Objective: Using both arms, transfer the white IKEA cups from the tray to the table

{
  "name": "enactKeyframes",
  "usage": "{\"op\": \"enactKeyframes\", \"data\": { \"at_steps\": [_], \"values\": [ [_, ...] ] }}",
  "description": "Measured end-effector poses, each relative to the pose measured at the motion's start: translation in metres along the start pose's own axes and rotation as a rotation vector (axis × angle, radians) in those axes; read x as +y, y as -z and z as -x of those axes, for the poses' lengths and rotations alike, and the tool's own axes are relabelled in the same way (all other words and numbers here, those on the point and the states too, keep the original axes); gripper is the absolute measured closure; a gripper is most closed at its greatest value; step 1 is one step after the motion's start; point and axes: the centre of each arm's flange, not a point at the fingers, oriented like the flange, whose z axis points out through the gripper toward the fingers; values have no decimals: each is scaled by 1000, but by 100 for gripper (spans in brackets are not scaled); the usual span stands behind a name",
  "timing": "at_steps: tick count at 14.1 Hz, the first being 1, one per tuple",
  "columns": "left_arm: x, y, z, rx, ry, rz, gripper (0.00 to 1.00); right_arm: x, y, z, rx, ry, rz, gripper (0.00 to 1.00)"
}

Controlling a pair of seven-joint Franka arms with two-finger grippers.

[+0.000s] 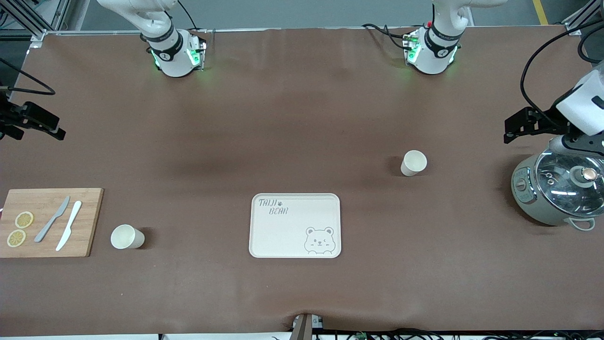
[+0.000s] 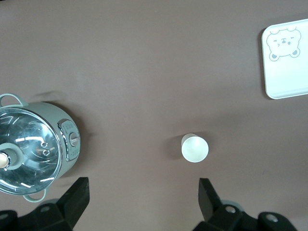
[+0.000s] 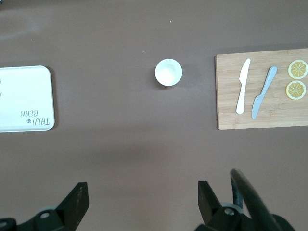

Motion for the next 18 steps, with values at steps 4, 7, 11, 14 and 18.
{"op": "enactKeyframes", "data": {
  "at_steps": [4,7,11,14,18],
  "values": [
    [2,1,-1,11,-3,-1,0,0,0,0,-1,0,0,0],
    [5,3,-5,41,-1,9,0,0,-1,0,-1,0,0,0],
    [5,3,-5,42,7,14,0,0,-1,0,-2,0,0,0],
    [4,3,-5,40,35,14,0,0,-1,0,-2,0,0,0],
    [1,3,-4,37,50,14,0,0,-1,0,-2,0,0,0]
  ]
}}
